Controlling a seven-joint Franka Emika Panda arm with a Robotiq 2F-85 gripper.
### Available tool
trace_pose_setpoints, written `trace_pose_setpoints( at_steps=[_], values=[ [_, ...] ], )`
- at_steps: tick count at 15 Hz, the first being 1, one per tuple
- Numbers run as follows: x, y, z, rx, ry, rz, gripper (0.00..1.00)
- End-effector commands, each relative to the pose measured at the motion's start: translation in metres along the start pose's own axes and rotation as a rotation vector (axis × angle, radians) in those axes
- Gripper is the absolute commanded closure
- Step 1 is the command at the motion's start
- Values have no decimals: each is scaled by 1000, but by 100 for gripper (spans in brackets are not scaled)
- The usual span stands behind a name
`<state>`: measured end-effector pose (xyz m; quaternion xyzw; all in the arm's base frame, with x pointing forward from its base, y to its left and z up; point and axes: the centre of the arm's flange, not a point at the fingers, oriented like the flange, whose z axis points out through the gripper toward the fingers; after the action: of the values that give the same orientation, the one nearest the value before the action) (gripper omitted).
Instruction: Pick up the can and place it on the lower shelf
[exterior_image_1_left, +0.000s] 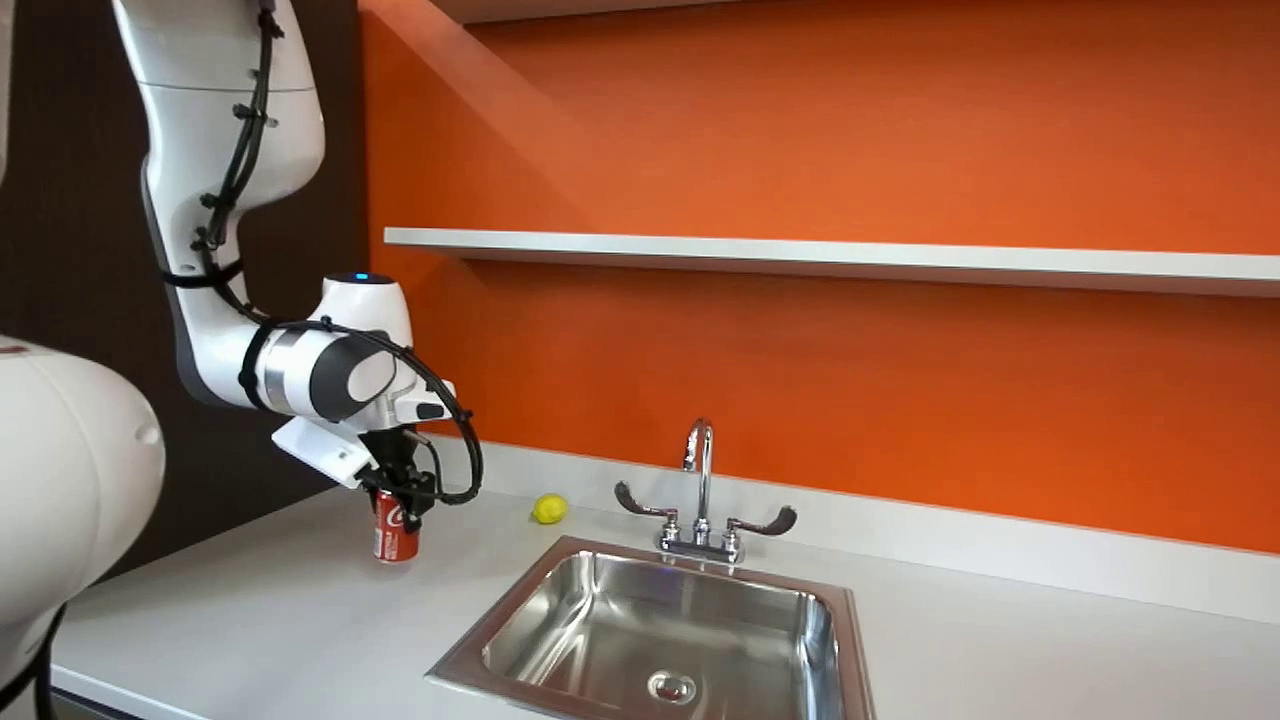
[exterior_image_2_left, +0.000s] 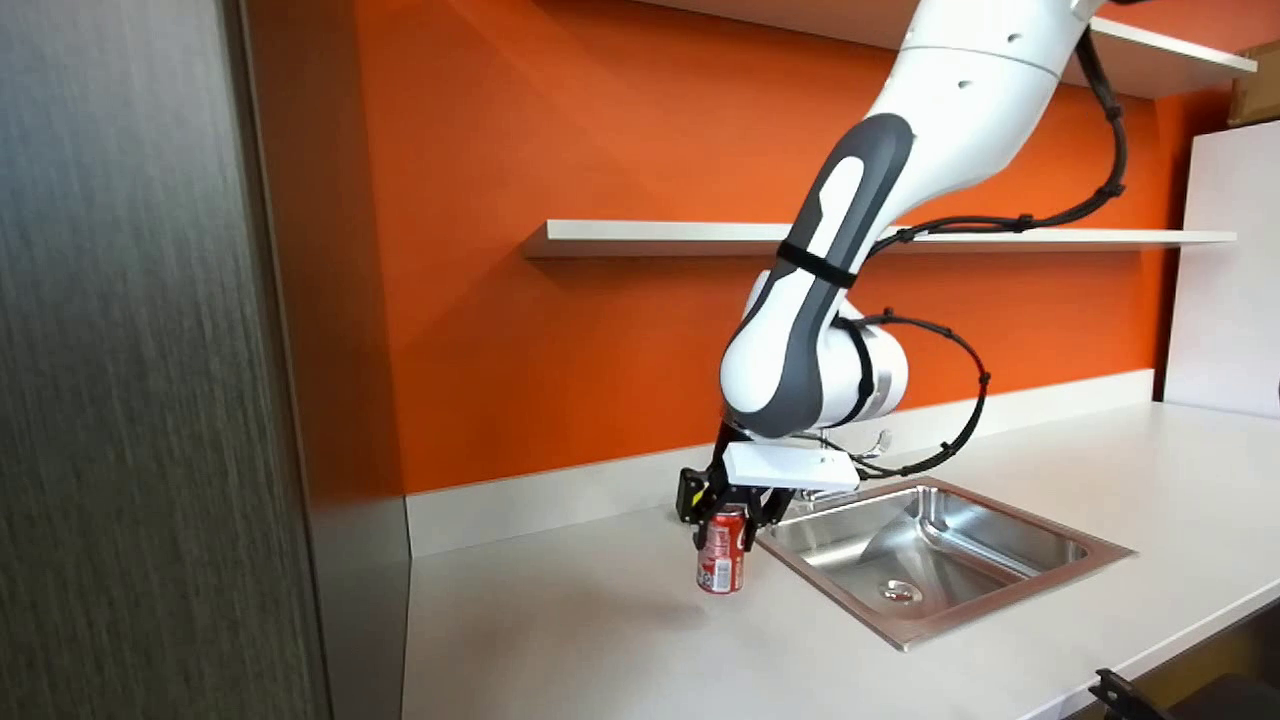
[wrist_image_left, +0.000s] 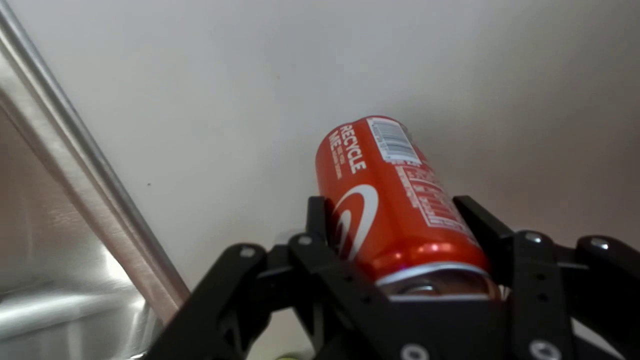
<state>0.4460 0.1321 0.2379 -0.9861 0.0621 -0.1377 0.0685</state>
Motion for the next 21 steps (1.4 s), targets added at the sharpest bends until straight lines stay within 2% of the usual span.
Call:
trace_pose_setpoints(
  at_steps=[1, 6, 10, 15, 21],
  values=[
    [-18, -4, -65, -30, -45, 22, 60],
    [-28, -5, -126, -67, -109, 34, 60],
    [-27, -15, -189, -51, -92, 47, 60],
    [-20, -25, -272, 10, 2, 71, 60],
    [0, -35, -369, 112, 170, 125, 60]
  ],
)
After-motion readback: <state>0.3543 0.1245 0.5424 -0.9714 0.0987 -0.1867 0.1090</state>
